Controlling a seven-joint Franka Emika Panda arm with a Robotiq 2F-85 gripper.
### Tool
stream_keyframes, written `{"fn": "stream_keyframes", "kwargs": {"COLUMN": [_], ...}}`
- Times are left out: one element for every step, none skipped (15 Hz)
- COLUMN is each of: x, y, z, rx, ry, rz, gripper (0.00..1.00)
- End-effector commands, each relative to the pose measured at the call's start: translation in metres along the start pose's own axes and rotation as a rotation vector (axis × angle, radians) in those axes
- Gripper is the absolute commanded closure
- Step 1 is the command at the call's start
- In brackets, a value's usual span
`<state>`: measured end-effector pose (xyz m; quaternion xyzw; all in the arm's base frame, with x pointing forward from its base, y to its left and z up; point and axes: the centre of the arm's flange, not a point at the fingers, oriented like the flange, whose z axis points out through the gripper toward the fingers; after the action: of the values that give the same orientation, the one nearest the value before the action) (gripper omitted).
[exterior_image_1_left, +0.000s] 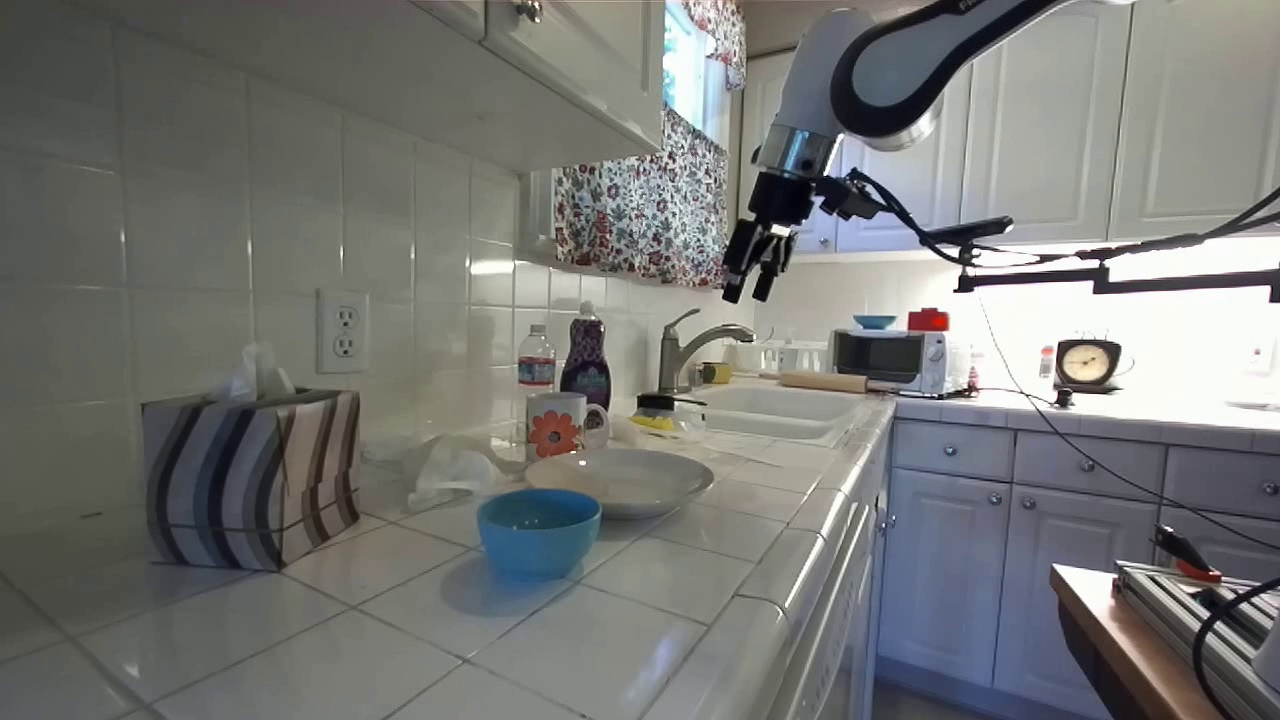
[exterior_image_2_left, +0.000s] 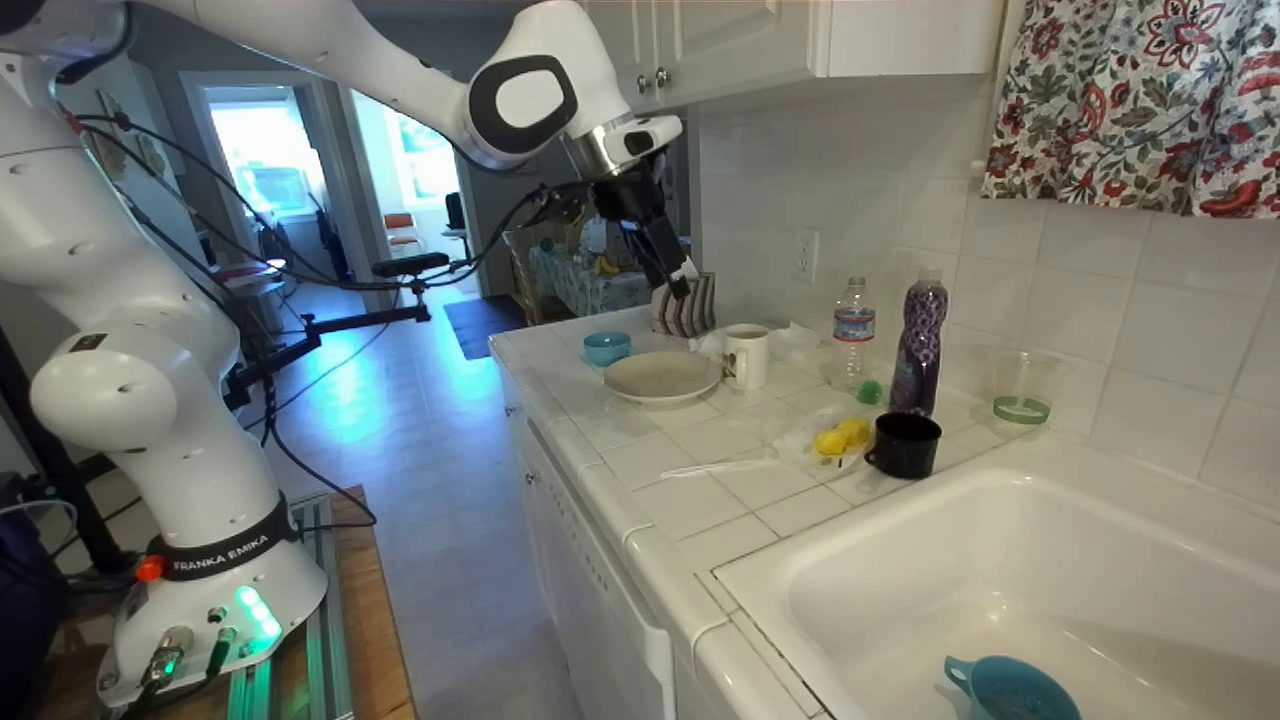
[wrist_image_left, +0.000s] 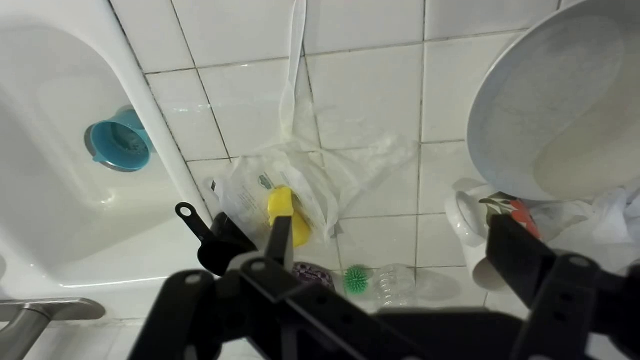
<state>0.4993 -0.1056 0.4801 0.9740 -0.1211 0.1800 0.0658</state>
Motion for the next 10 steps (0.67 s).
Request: {"fn": "stream_keyframes", "kwargs": {"x": [0.008, 0.013, 0.021, 0.028, 0.038, 0.046, 0.056, 0.064, 0.073, 0.083], "y": [-0.005, -0.005, -0.003, -0.002, -0.001, 0.0, 0.001, 0.002, 0.003, 0.0], "z": [0.012, 0.016, 0.023, 0.029, 0.036, 0.042, 0.048, 0.053, 0.057, 0.061], "rx": [-0.014, -0.023, -0.045, -0.062, -0.086, -0.11, -0.134, -0.154, -0.175, -0.191], "ry": [0.048, 0.078, 0.125, 0.169, 0.216, 0.253, 0.291, 0.323, 0.354, 0.382], "rz": [0.03, 0.043, 0.052, 0.063, 0.057, 0.053, 0.042, 0.027, 0.008, -0.013], "gripper": [0.0, 0.0, 0.0, 0.0, 0.0, 0.0, 0.0, 0.0, 0.0, 0.0]}}
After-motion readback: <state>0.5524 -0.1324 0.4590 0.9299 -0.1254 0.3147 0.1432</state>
